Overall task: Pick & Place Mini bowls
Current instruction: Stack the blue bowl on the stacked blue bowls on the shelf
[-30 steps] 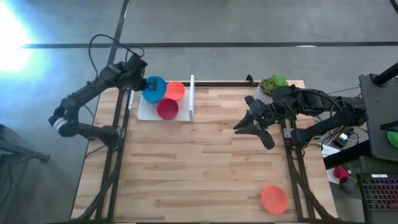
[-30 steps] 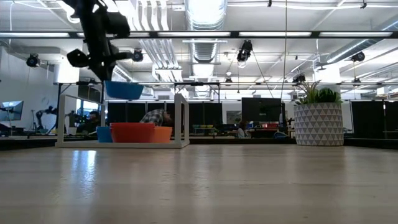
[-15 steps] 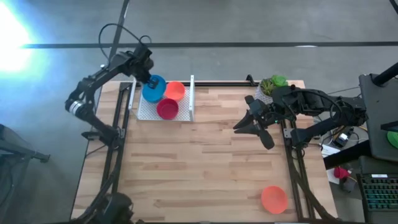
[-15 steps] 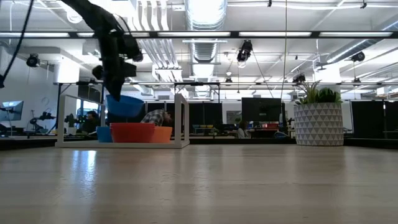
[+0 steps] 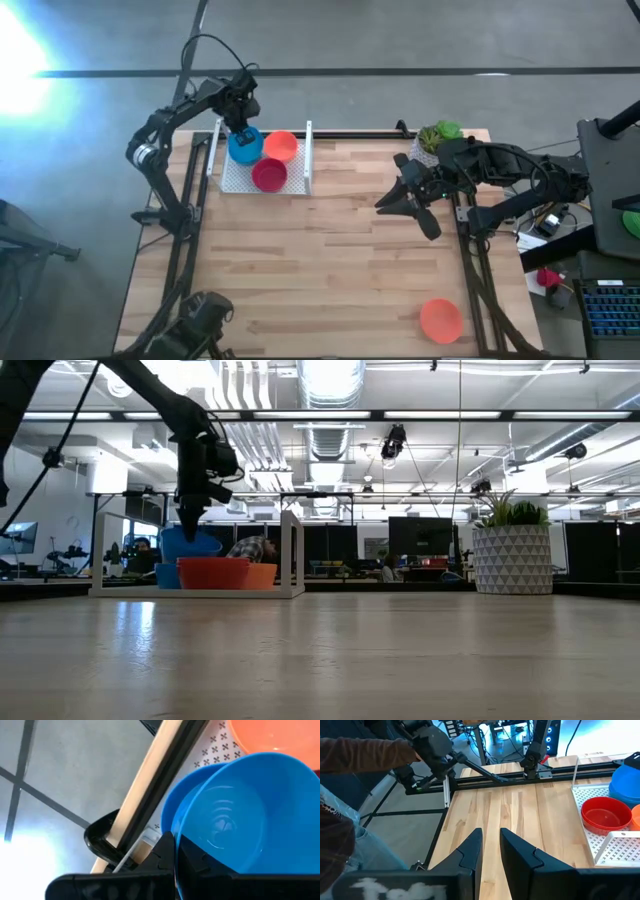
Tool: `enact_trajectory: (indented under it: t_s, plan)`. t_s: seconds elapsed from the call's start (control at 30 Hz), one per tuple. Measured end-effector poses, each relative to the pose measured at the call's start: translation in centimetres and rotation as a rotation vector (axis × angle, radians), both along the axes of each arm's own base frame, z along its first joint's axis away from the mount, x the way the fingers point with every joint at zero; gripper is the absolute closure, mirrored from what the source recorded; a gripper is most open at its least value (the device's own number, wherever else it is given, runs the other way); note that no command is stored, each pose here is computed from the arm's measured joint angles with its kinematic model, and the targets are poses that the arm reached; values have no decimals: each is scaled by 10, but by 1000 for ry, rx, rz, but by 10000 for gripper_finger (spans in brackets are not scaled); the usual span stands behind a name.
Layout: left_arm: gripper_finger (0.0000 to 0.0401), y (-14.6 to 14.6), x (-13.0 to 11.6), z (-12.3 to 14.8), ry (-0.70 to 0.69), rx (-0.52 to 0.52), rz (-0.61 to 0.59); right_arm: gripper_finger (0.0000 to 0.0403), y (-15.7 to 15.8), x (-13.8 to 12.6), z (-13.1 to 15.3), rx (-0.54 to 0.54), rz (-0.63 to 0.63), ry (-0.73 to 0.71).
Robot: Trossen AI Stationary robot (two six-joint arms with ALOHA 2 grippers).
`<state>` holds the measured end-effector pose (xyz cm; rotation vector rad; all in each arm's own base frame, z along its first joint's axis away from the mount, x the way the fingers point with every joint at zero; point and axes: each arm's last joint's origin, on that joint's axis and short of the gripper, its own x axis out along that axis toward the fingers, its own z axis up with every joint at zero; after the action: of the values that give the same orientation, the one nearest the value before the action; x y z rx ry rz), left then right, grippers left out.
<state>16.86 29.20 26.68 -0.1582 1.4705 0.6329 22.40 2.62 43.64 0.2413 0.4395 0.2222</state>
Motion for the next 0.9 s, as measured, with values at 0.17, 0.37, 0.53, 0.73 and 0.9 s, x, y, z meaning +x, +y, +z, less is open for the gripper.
enact_trajectory:
  t_s: [0.17, 0.37, 0.53, 0.73, 0.9]
  plan:
    - [401, 1, 1, -5, 12, -14, -3, 342, 0, 0, 0, 0, 0, 0]
    - [392, 1, 1, -5, 12, -11, 9, 342, 0, 0, 0, 0, -1, 0]
    - [372, 2, 0, -5, 24, -1, 26, 342, -1, 0, 0, -11, -25, -1]
    - [340, 2, 0, -4, 43, 12, 33, 342, -1, 0, 0, -11, -27, -1]
    - [331, 3, -1, 1, 73, 53, 51, 342, -1, 0, 0, -12, -28, -1]
